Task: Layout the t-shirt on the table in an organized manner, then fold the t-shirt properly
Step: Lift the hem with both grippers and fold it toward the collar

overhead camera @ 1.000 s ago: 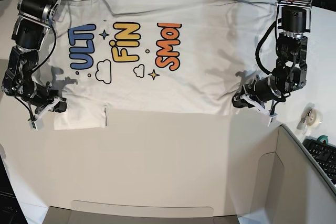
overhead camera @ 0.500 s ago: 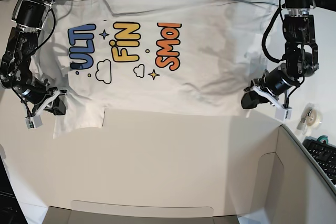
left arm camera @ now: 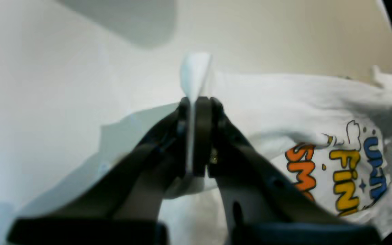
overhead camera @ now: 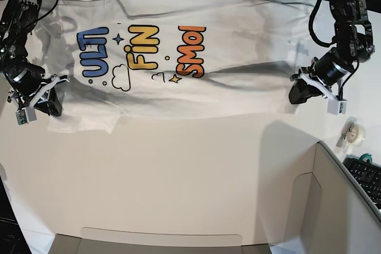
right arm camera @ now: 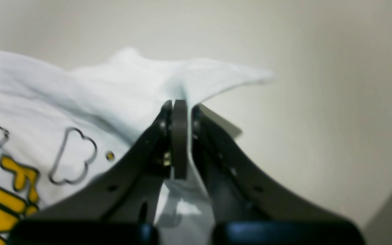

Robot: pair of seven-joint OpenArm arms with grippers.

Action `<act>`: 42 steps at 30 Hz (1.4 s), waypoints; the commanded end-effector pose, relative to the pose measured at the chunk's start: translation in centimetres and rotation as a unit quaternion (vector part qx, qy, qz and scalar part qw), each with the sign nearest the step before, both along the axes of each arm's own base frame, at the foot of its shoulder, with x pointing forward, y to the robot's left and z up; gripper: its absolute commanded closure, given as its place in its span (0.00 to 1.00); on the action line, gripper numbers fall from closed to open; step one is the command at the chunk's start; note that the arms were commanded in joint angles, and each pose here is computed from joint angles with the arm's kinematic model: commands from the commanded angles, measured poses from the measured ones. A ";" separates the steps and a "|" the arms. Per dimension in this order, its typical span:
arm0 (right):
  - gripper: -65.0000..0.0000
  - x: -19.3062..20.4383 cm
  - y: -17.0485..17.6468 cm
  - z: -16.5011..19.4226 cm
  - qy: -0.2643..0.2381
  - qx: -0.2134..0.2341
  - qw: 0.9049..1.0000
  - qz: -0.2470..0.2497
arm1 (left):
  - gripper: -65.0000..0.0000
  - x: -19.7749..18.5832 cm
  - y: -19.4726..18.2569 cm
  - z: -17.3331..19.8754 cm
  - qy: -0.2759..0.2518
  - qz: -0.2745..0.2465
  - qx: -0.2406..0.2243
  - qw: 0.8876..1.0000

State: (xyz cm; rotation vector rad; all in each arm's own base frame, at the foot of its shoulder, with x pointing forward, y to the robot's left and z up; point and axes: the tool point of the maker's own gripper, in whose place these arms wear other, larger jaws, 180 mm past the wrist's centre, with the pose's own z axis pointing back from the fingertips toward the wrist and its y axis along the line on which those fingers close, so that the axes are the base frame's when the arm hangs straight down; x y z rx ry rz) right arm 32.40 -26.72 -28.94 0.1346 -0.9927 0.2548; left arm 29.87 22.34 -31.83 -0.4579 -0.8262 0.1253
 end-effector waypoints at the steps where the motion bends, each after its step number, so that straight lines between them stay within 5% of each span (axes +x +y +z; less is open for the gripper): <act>1: 1.00 0.3 -0.5 1.6 -0.026 -0.007 1.000 0.004 | 1.00 0.2 0.3 0.9 -0.010 -0.005 0.006 1.000; 11: 1.00 -4.0 -2.8 -1.5 0.028 -0.012 0.999 -0.029 | 1.00 -1.8 3.6 0.7 0.048 0.017 0.020 0.999; 20: 1.00 -6.8 -3.1 -3.8 0.071 -0.014 0.997 -0.034 | 1.00 -5.7 2.8 -2.4 0.134 -0.009 0.019 0.991; 42: 1.00 -10.7 -2.6 -8.5 0.140 0.024 0.988 -0.054 | 1.00 -8.3 1.2 -4.7 0.177 -0.034 0.015 0.983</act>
